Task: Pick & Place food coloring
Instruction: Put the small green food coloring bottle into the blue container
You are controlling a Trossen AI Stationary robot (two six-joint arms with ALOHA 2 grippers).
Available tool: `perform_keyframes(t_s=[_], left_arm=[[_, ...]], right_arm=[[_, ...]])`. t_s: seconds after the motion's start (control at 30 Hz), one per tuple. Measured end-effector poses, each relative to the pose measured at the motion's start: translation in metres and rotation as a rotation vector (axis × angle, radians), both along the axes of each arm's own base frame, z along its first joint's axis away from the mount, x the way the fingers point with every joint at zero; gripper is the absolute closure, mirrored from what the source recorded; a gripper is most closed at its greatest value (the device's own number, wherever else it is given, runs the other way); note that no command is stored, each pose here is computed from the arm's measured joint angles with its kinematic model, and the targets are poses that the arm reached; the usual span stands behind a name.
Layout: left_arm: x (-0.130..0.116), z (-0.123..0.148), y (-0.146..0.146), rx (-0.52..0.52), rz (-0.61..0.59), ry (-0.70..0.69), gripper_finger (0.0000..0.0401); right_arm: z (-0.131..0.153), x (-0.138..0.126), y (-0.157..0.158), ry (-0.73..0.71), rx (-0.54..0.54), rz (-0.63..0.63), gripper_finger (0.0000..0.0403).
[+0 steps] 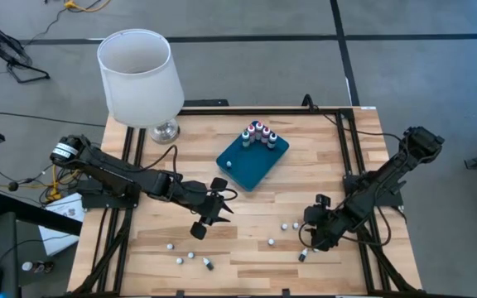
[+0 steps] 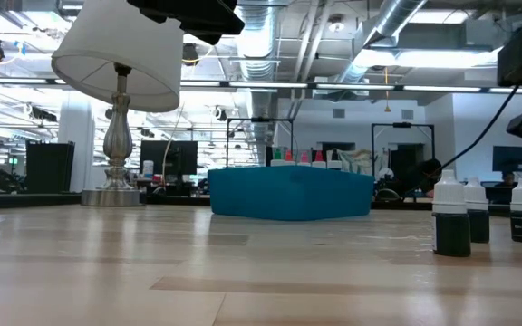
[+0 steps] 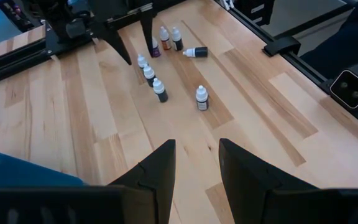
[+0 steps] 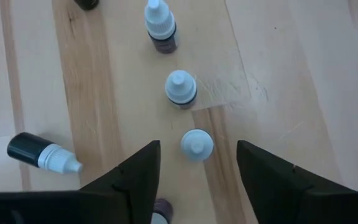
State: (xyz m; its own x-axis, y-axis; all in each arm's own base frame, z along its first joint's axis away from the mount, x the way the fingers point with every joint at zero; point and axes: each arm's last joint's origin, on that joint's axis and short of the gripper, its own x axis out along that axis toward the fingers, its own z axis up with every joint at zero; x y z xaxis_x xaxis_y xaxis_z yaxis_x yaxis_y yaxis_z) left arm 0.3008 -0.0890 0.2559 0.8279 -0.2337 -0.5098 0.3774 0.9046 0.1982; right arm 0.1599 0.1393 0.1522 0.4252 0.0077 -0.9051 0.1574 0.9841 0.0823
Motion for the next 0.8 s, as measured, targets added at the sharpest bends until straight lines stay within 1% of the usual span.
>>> perform_keyframes(t_s=[0.27, 0.4, 0.5, 0.8], left_arm=[[0.0, -0.0002, 0.0, 0.0, 0.0, 0.001, 0.0285], [0.0, -0.0002, 0.0, 0.0, 0.0, 0.001, 0.0285], [0.0, -0.0002, 0.0, 0.0, 0.0, 0.001, 0.0285], [0.0, -0.0002, 0.0, 0.0, 0.0, 0.001, 0.0285]], right_arm=[[0.0, 0.0, 0.0, 0.002, 0.002, 0.001, 0.0269], [0.0, -0.0001, 0.0, 0.003, 0.004, 0.001, 0.0289], [-0.0001, -0.0003, 0.0006, 0.015, 0.02, 0.008, 0.0295], [0.0006, 0.0009, 0.0019, 0.003, 0.039, 0.003, 0.0295]])
